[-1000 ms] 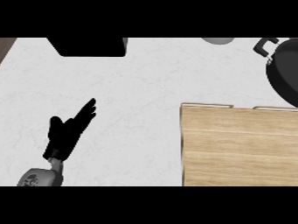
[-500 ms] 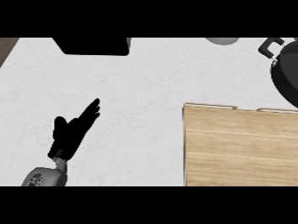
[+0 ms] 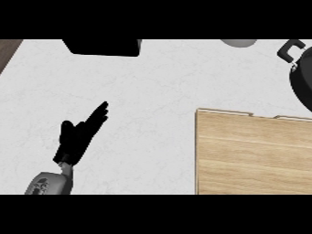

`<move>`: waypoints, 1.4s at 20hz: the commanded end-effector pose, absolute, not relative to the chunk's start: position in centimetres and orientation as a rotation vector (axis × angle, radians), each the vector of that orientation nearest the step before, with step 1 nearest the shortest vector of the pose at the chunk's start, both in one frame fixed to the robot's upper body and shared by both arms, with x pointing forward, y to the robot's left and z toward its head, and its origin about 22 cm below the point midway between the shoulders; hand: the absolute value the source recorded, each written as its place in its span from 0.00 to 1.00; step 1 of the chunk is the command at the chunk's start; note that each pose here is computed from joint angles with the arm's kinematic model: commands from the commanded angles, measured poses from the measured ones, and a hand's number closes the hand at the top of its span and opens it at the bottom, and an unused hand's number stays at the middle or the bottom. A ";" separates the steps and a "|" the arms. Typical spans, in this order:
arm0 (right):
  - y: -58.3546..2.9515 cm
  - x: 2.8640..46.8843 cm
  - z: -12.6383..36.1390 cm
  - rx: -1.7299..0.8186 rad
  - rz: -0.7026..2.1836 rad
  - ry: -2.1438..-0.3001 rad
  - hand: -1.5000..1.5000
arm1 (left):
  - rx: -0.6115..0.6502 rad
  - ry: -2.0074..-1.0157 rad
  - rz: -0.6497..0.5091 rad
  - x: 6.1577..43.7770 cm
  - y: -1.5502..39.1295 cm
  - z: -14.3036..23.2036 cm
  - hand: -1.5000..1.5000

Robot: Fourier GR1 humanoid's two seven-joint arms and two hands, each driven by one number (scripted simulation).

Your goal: Pick the squash from the tray and place it in the pot

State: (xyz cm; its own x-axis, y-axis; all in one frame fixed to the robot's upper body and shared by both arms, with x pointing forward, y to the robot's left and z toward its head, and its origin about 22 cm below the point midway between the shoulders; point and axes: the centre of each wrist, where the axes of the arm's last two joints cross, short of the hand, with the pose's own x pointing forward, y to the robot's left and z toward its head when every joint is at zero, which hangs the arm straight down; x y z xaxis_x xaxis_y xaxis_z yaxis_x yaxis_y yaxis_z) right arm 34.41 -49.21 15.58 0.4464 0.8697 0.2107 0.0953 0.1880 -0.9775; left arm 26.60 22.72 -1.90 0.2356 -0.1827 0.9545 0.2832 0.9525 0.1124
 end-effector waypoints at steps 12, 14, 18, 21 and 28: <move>-42.6 39.6 9.5 -0.985 0.671 -0.688 0.00 | -0.102 -1.293 -0.323 27.2 22.4 -1.8 0.50; -44.5 39.3 12.1 -0.964 0.536 -0.881 0.00 | -0.095 -1.287 -0.321 26.4 22.1 -2.9 0.50; -44.6 39.9 14.9 -0.948 0.263 -1.190 0.00 | -0.064 -1.292 -0.302 26.9 23.3 -2.0 0.50; -45.1 39.5 14.8 -0.951 0.030 -1.322 0.00 | -0.097 -1.281 -0.297 26.1 22.5 -2.8 0.50; -50.2 36.3 17.0 -1.063 -0.322 -1.440 0.00 | -0.075 -1.276 -0.277 26.4 23.6 -2.3 0.50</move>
State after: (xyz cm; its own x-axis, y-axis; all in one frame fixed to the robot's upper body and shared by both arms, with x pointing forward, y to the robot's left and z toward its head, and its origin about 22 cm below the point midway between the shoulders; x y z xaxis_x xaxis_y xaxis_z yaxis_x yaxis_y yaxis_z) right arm 38.01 -47.77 16.08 0.2678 0.4496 0.8521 0.6187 0.5978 -0.5098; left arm 26.60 23.25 -2.12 0.2472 -0.1716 0.9536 0.2574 0.9605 0.1061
